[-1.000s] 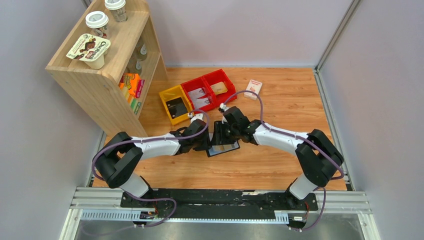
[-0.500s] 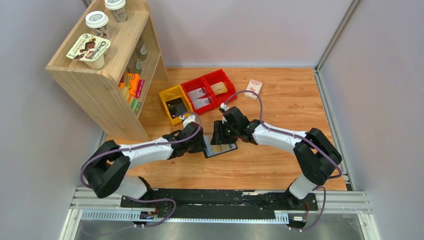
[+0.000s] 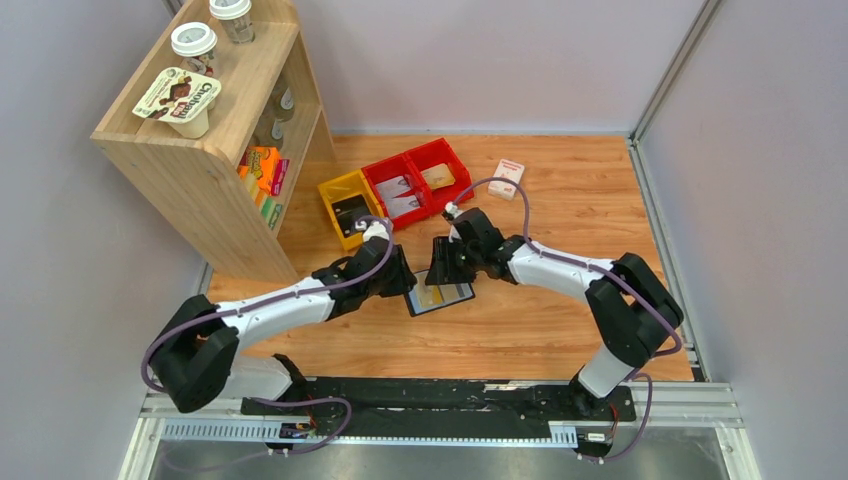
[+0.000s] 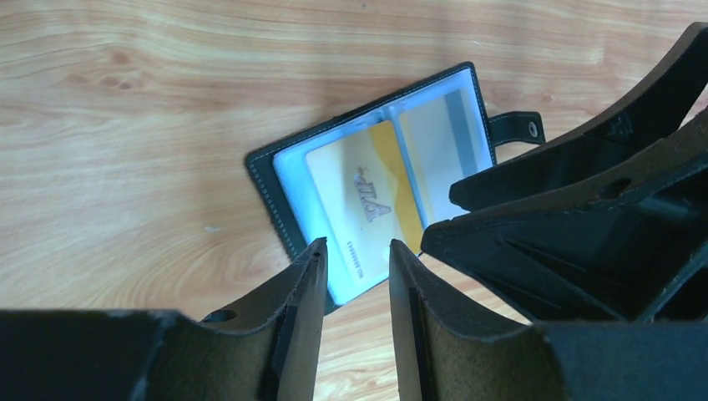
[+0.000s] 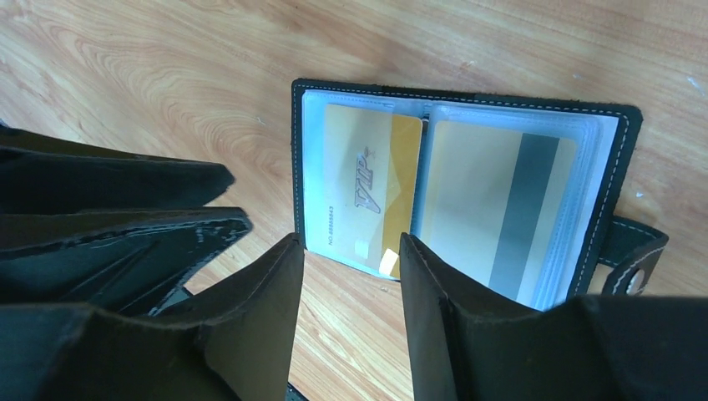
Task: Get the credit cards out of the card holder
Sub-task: Remove the credit card from the card holder.
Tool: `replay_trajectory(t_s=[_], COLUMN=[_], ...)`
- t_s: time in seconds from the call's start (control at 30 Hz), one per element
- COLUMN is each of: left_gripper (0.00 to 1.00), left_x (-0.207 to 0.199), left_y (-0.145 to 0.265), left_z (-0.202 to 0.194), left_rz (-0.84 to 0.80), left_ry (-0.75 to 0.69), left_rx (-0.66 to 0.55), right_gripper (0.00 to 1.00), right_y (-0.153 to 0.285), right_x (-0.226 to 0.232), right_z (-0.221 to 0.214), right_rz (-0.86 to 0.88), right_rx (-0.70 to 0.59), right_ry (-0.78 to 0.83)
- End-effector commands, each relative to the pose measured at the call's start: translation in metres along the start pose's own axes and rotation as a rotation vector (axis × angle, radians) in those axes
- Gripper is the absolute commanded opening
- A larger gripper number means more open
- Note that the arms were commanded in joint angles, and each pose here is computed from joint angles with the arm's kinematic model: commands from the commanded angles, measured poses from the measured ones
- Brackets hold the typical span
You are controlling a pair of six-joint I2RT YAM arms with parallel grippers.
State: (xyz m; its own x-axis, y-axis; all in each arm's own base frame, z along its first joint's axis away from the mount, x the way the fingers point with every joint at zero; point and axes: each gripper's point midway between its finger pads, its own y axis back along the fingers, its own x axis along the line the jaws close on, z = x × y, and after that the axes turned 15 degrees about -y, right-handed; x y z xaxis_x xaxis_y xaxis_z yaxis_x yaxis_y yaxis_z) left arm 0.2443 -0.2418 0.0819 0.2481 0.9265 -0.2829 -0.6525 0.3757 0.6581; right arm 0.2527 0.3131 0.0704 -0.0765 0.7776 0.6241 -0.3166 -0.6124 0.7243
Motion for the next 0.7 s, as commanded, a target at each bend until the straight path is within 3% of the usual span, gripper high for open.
replay_trajectory(t_s=[0.0,0.4,0.67], left_gripper=[0.39,0.29,0.26], left_x=[-0.032,0.0,0.013], left_y=[-0.013,-0.042,-0.047], left_z=[0.025,-0.032,-0.058], left_rz=[-0.157,-0.061,-0.033], left_ry=[0.034,0.124,0.194], left_rx=[-0.035,0.152,0.212], right_gripper=[0.48,0.46,0.45], right_y=[-0.002,-0.017,-0.026], right_x=[0.017,-0.003,-0.02], right_z=[0.016,0.015,0.008], right_rz=[0.098,0.155,0.128], right_rx=[-0.005,0.07,0.099], right_ry=[0.021,-0.062,-0.082])
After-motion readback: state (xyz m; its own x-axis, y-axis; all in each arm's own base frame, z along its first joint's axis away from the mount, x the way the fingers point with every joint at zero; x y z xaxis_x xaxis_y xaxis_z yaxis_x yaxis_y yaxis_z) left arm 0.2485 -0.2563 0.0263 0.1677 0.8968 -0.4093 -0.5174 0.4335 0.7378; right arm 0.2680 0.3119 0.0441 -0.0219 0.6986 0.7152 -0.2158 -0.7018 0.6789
